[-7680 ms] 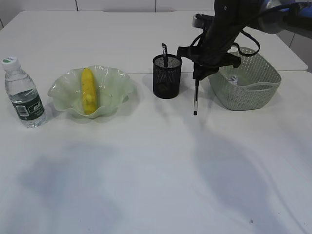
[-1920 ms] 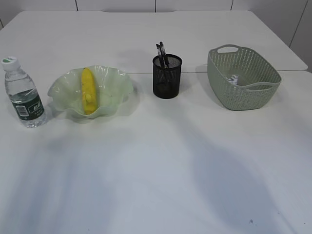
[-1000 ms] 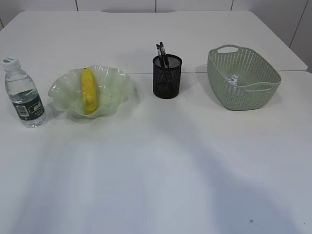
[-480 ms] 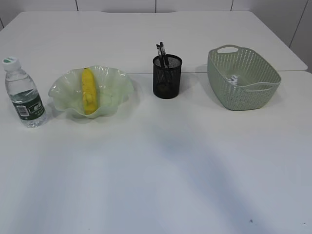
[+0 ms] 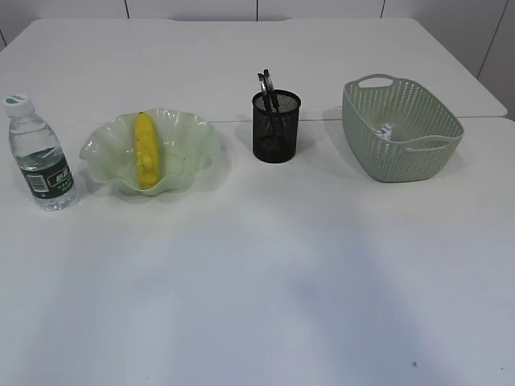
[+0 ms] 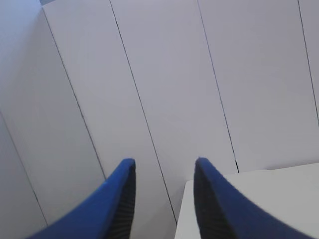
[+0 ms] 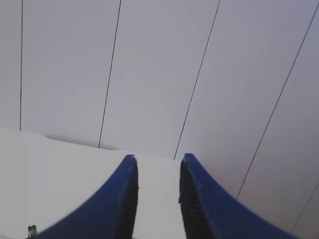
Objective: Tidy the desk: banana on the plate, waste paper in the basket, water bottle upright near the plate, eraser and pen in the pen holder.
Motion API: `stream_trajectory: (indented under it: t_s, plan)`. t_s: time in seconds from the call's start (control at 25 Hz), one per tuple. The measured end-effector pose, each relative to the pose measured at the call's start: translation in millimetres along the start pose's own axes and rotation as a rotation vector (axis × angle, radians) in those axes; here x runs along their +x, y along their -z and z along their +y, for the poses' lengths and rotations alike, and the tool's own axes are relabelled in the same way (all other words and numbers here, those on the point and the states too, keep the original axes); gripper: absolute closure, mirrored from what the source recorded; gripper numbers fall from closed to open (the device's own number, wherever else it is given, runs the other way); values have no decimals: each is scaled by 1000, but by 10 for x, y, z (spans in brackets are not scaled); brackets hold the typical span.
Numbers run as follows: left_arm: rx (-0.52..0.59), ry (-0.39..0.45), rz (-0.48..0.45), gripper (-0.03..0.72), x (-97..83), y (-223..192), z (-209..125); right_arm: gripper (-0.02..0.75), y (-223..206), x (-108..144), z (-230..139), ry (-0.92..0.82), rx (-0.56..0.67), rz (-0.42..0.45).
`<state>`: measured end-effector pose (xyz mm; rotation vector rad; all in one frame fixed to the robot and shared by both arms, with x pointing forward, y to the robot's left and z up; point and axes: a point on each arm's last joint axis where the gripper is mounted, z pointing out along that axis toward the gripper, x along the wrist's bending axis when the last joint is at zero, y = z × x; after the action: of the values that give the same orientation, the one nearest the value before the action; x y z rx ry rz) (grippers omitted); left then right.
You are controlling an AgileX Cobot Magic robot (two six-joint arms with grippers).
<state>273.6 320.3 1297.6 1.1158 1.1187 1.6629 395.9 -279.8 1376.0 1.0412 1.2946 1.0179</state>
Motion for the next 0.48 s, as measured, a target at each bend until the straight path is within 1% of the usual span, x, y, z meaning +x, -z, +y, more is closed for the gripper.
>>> stream_trajectory:
  t_s: [0.12, 0.28, 0.36, 0.48]
  plan:
    - [-9, 9, -2, 414, 8, 42, 9, 512, 153, -41, -79, -1, 26, -2]
    - [-20, 64, -34, 407, -9, 74, 40, 460, 368, -120, -84, -13, 13, -11]
    - [-21, 79, -41, 381, -7, 88, 58, 432, 484, -165, -73, -22, -2, -16]
    - [-18, 86, -38, 295, 19, 134, 106, 411, 649, -235, -79, -28, -5, -33]
